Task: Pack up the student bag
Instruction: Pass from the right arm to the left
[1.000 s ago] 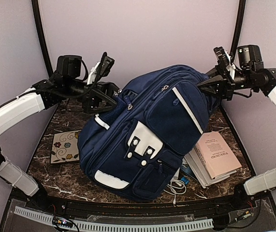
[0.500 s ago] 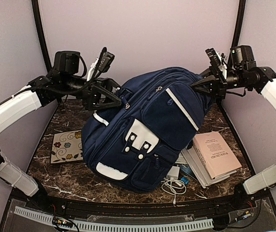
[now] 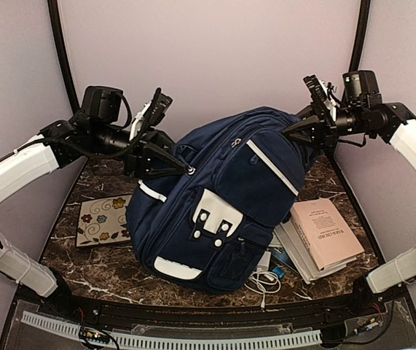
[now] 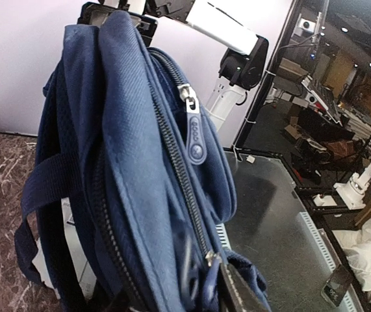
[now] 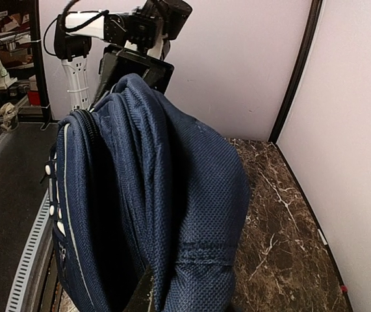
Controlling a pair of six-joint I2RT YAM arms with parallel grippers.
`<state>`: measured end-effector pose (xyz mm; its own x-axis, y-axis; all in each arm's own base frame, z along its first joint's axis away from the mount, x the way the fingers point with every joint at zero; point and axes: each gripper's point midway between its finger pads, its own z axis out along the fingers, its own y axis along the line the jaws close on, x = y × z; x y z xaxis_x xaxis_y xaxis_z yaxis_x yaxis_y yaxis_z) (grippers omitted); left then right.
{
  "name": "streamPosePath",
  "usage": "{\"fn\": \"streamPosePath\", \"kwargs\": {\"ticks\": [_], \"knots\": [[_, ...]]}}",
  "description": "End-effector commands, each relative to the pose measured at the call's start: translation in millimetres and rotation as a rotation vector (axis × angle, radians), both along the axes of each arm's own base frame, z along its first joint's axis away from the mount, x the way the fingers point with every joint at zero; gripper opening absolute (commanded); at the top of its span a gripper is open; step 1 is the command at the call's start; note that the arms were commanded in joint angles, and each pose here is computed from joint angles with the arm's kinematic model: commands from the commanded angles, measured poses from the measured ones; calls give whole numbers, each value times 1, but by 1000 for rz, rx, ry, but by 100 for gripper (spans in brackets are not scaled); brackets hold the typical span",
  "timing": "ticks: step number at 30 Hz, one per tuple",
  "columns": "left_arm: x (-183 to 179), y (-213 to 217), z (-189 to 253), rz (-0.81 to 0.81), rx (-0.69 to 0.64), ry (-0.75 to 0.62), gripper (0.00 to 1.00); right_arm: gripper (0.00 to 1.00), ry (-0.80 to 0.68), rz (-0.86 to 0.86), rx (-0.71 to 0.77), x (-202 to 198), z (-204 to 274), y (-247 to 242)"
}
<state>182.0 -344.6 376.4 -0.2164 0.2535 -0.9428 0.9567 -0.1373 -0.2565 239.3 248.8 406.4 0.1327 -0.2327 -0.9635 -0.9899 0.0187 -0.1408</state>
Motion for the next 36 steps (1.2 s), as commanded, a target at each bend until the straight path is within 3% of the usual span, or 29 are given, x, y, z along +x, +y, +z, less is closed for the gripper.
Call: {"fn": "streamPosePath", "kwargs": {"ticks": [1, 3, 4, 13, 21, 22, 23, 24, 26, 32, 36], "knots": [[-27, 17, -11, -64, 31, 18, 56, 0, -170, 21, 133, -9, 59, -7], [-26, 20, -21, -43, 65, 13, 57, 0, -178, 27, 139, -10, 62, -7], [-25, 22, -25, -26, 77, 6, 54, 0, -181, 26, 140, -10, 62, -7], [-27, 24, -29, -20, 71, 3, 1, 0, -176, 5, 172, -3, 72, -7], [-7, 13, -5, 67, 3, 4, 0, 0, -184, -156, 205, 16, 76, -13], [-2, 12, -1, 95, -10, -1, 0, 14, -178, -177, 212, 18, 76, -15], [4, 11, 2, 128, -20, -6, 0, 38, -163, -209, 220, 22, 74, -16], [10, 11, 6, 165, -34, -16, 0, 53, -147, -243, 230, 26, 72, -18], [22, 11, 10, 233, -46, -33, 0, 69, -145, -290, 247, 29, 76, -23], [20, 17, 28, 262, -144, -164, 0, 87, -106, -361, 325, 19, 98, -34], [13, 25, 30, 276, -209, -246, 0, 100, -25, -369, 296, 8, 90, -37]]}}
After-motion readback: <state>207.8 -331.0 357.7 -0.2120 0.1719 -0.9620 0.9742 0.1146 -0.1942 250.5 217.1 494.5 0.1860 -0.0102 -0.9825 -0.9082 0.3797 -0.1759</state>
